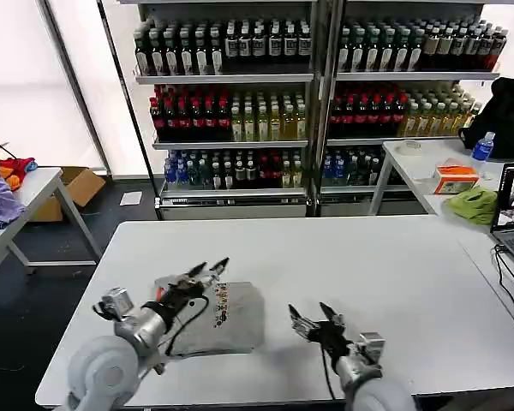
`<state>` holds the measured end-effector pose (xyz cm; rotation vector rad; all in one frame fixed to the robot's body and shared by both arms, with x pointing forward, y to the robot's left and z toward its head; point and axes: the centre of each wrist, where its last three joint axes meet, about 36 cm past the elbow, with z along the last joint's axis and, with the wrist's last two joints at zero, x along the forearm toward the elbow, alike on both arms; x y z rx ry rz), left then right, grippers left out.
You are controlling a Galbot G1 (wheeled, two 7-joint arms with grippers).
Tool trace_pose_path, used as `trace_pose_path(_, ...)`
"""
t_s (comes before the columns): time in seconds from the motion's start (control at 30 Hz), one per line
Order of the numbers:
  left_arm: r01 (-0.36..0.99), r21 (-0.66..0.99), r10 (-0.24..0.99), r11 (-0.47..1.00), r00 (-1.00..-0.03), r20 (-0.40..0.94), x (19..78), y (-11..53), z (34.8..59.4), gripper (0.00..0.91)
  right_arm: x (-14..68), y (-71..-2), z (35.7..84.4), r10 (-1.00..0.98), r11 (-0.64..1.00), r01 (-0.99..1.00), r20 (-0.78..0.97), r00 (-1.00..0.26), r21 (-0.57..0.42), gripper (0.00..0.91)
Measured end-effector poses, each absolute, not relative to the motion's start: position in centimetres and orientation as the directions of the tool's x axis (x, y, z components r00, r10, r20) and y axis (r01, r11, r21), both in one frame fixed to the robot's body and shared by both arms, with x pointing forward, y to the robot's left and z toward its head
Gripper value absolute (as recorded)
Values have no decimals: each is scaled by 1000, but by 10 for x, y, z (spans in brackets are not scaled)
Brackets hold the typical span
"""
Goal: Fold and organize the clothes.
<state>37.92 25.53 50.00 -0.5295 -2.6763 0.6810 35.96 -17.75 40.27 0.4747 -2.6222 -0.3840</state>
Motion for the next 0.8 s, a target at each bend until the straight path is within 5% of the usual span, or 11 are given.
trace_pose_path(0.07, 256, -472, 385, 844, -901, 200, 376, 269, 506, 907, 369, -157, 400, -422, 888, -286, 393, -817, 360, 877)
trace_pose_path(0.1, 248, -457, 367, 854, -911, 190, 374, 275, 510, 907, 372, -147, 398, -435, 883, -294, 402, -806, 366, 605)
trace_pose_path(0.13, 237, -442, 346, 865, -920, 182, 372, 282, 512, 907, 375, -136, 397, -448, 877, -303, 412, -793, 372, 191)
trace_pose_path(0.17, 228, -430, 329, 874, -928, 176, 370, 287, 514, 907, 376, -127, 395, -460, 873, -312, 421, -782, 375, 0)
trace_pose_path(0.8, 137, -351, 195, 926, -971, 137, 354, 325, 519, 907, 378, -90, 394, -502, 862, -405, 408, -762, 305, 0)
